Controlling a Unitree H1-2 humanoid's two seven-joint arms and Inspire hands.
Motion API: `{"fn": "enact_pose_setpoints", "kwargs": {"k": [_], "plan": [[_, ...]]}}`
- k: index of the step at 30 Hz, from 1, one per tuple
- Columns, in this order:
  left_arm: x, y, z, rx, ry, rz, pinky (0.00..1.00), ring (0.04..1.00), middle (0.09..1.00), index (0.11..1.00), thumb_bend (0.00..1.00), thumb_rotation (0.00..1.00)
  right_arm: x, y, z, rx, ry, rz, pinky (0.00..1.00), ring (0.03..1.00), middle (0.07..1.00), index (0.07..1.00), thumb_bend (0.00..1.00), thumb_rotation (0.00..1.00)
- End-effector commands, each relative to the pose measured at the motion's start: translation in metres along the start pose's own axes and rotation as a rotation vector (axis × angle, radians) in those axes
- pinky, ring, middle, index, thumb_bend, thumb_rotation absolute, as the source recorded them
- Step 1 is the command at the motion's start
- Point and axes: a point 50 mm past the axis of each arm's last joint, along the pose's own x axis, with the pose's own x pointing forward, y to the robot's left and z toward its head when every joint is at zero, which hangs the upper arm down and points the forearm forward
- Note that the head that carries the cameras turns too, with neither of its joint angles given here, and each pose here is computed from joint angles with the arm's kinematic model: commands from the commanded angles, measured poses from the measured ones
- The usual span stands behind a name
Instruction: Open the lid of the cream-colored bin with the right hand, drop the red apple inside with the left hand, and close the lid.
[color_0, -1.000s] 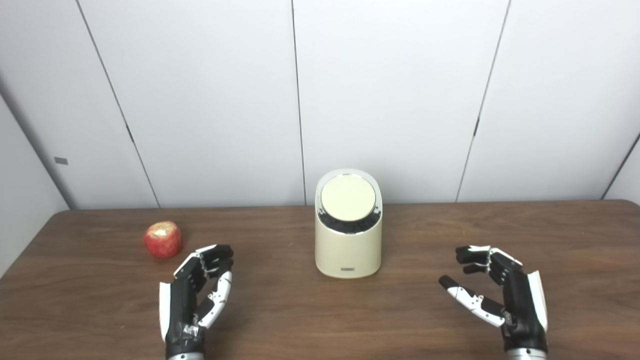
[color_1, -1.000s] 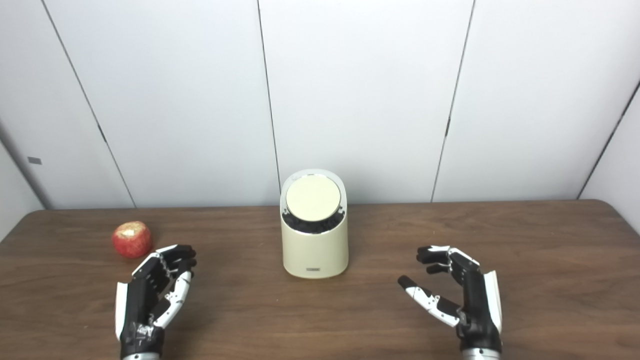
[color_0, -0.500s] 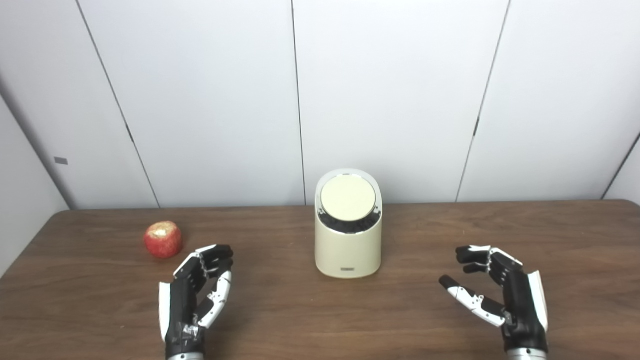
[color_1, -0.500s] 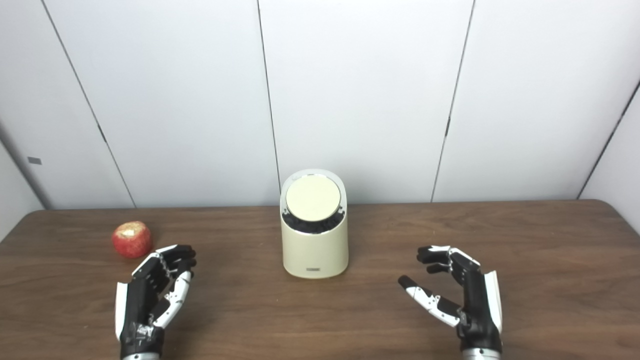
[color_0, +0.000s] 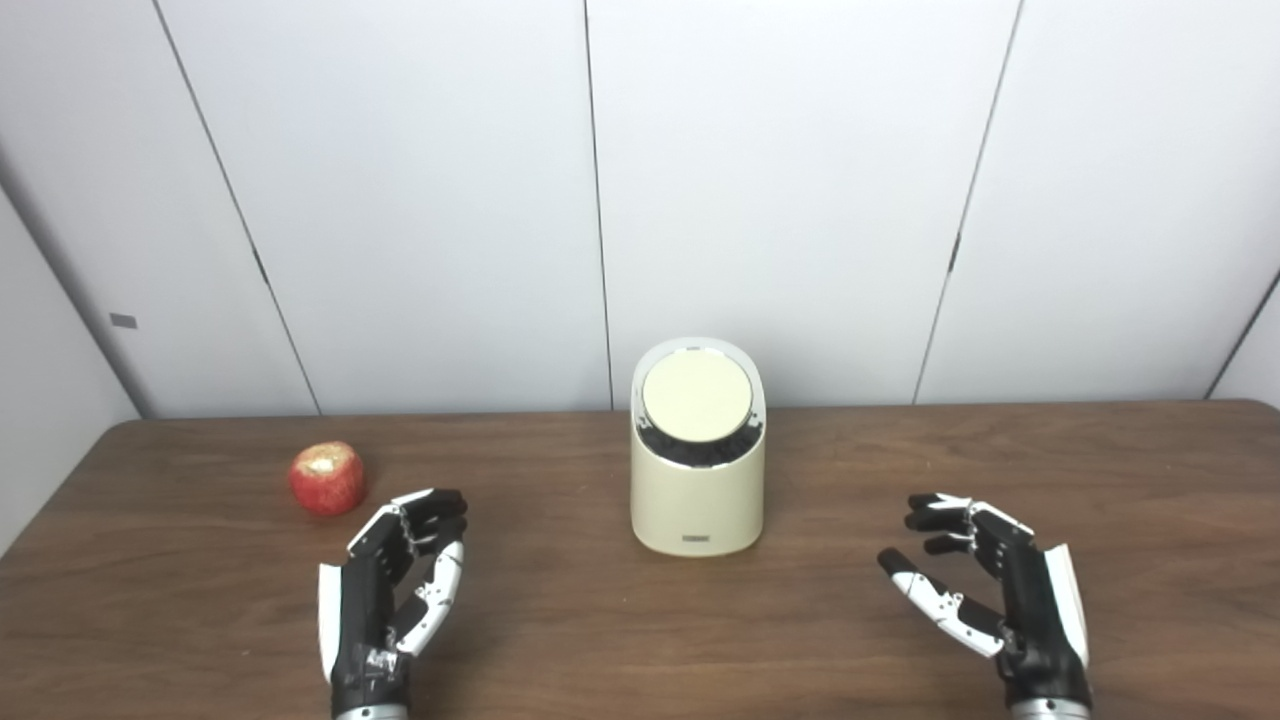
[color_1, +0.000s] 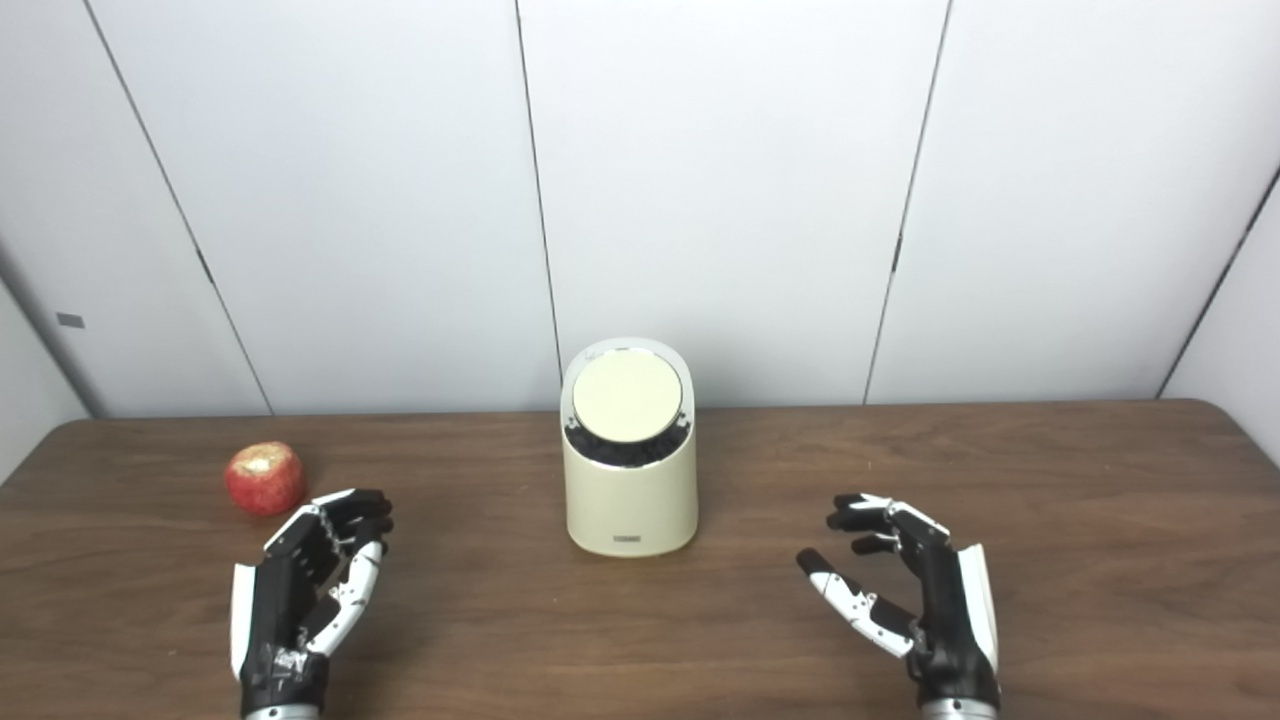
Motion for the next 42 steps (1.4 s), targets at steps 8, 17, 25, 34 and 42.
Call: {"fn": "enact_pose_setpoints", "kwargs": {"k": [8,17,25,34,42], "plan": [[-0.001,-0.002,-0.01,0.015,0.01,-0.019,0.56,0.622,0.642,0.634,0.26,0.19,0.056,-0.017,0.041,-0.029,-0.102,0.024,0.8,0.872,0.893,0.894,0.62,0.75],[-0.002,-0.004,-0.01,0.026,0.007,-0.016,0.56,0.626,0.644,0.635,0.25,0.22,0.085,-0.012,0.081,-0.026,-0.162,0.049,0.83,0.901,0.923,0.912,0.67,0.75],[-0.002,-0.005,-0.011,0.019,0.009,-0.02,0.56,0.626,0.646,0.64,0.26,0.25,0.106,-0.002,0.123,-0.049,-0.229,0.055,0.82,0.91,0.935,0.933,0.78,0.73],[-0.002,-0.006,-0.011,0.026,0.007,-0.025,0.57,0.634,0.651,0.641,0.25,0.23,0.121,0.008,0.152,-0.106,-0.277,0.056,0.81,0.909,0.942,0.932,0.79,0.69],[-0.004,-0.007,-0.011,0.02,0.009,-0.025,0.57,0.632,0.65,0.642,0.24,0.21,0.138,0.03,0.18,-0.165,-0.277,0.076,0.72,0.886,0.94,0.968,0.86,0.56]]}}
